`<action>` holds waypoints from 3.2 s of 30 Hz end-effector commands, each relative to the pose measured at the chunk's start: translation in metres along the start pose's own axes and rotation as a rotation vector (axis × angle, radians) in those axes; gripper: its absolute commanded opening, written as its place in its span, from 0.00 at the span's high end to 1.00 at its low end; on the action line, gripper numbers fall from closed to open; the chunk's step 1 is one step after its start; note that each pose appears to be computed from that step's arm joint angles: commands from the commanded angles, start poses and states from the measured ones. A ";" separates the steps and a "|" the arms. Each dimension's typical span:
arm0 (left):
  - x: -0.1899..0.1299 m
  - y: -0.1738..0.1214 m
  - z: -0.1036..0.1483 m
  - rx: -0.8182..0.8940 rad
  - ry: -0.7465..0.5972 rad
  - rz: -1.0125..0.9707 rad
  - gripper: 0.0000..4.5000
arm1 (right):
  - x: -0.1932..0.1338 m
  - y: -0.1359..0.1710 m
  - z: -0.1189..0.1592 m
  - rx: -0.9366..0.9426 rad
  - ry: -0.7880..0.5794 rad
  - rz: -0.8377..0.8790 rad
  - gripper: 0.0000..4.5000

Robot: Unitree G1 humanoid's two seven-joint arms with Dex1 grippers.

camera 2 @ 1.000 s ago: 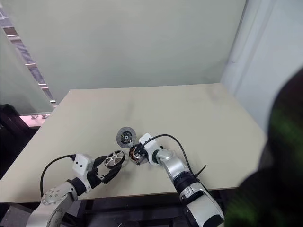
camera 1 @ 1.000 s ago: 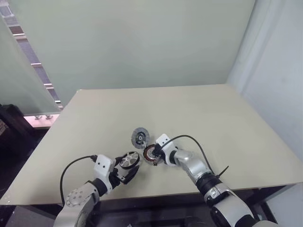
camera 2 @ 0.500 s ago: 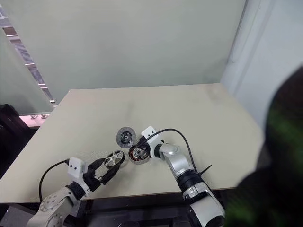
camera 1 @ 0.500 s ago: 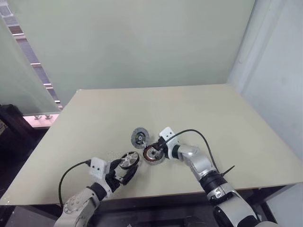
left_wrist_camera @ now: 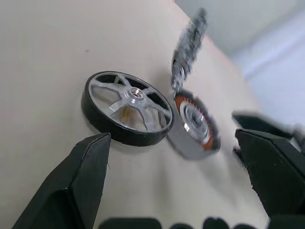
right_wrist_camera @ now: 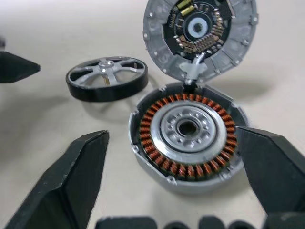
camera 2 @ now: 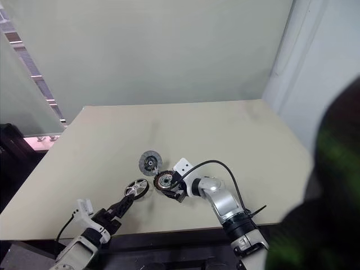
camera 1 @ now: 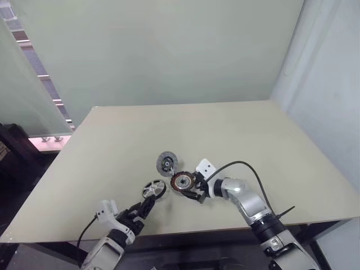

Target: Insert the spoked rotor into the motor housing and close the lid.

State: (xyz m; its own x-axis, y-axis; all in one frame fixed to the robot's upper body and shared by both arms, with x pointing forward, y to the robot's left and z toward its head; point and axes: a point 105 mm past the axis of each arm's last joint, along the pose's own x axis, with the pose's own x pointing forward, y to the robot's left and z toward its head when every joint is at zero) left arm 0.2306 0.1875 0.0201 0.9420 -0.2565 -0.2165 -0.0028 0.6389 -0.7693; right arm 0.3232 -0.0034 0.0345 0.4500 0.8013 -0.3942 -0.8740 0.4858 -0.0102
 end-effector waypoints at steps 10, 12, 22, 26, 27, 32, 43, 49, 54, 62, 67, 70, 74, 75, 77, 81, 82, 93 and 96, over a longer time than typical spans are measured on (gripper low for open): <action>0.023 0.014 -0.008 -0.328 -0.019 0.085 0.00 | -0.018 -0.014 0.020 -0.050 -0.084 -0.098 0.01; 0.028 0.015 -0.009 -0.357 -0.024 0.090 0.00 | -0.020 -0.014 0.018 -0.049 -0.077 -0.099 0.01; 0.053 -0.004 -0.020 -0.450 0.056 0.056 0.04 | -0.030 -0.012 0.008 -0.032 -0.052 -0.107 0.00; 0.055 -0.005 -0.023 -0.483 0.071 0.066 0.29 | -0.033 -0.013 0.008 -0.030 -0.055 -0.118 0.00; 0.055 -0.006 -0.022 -0.486 0.072 0.062 0.38 | -0.033 -0.013 0.008 -0.030 -0.056 -0.122 0.00; 0.054 -0.007 -0.018 -0.492 0.060 0.053 0.78 | -0.035 -0.015 0.008 -0.030 -0.057 -0.133 0.00; 0.041 -0.012 -0.002 -0.490 -0.037 -0.040 0.94 | -0.035 -0.018 0.006 -0.029 -0.053 -0.137 0.00; 0.012 -0.024 -0.006 -0.439 0.031 -0.193 0.94 | -0.039 -0.022 0.001 -0.031 -0.042 -0.152 0.00; -0.004 -0.032 -0.018 -0.430 0.162 -0.269 0.94 | -0.041 -0.024 -0.003 -0.029 -0.033 -0.163 0.00; 0.011 -0.050 -0.023 -0.441 0.223 -0.384 0.94 | -0.045 -0.028 -0.007 -0.023 -0.012 -0.180 0.00; 0.034 -0.056 -0.030 -0.452 0.263 -0.412 0.94 | -0.050 -0.027 -0.012 -0.013 0.001 -0.189 0.00; 0.050 -0.064 -0.034 -0.452 0.278 -0.423 0.94 | -0.053 -0.027 -0.014 -0.003 0.005 -0.201 0.00; 0.065 -0.071 -0.036 -0.456 0.283 -0.430 0.94 | -0.056 -0.026 -0.015 0.003 0.007 -0.215 0.00; 0.069 -0.072 -0.036 -0.455 0.285 -0.428 0.94 | -0.056 -0.026 -0.015 0.004 0.007 -0.217 0.00; 0.074 -0.072 -0.036 -0.450 0.287 -0.423 0.94 | -0.058 -0.026 -0.016 0.006 0.008 -0.222 0.00; 0.084 -0.063 -0.035 -0.457 0.281 -0.382 0.94 | -0.061 -0.027 -0.017 0.009 0.012 -0.234 0.00; 0.085 -0.062 -0.036 -0.458 0.284 -0.377 0.94 | -0.061 -0.027 -0.017 0.010 0.012 -0.236 0.00; 0.088 -0.056 -0.046 -0.450 0.323 -0.337 0.94 | -0.064 -0.027 -0.018 0.016 0.014 -0.252 0.00; 0.087 -0.052 -0.047 -0.447 0.317 -0.318 0.94 | -0.065 -0.027 -0.018 0.018 0.013 -0.255 0.00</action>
State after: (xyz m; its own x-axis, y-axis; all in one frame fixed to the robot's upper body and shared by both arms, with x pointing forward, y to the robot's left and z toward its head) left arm 0.2928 0.0946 0.0074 0.7633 -0.6420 -0.0725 0.0337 0.1516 -0.9879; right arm 0.3092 -0.0754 0.0245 0.6255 0.6361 -0.4518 -0.7346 0.6752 -0.0663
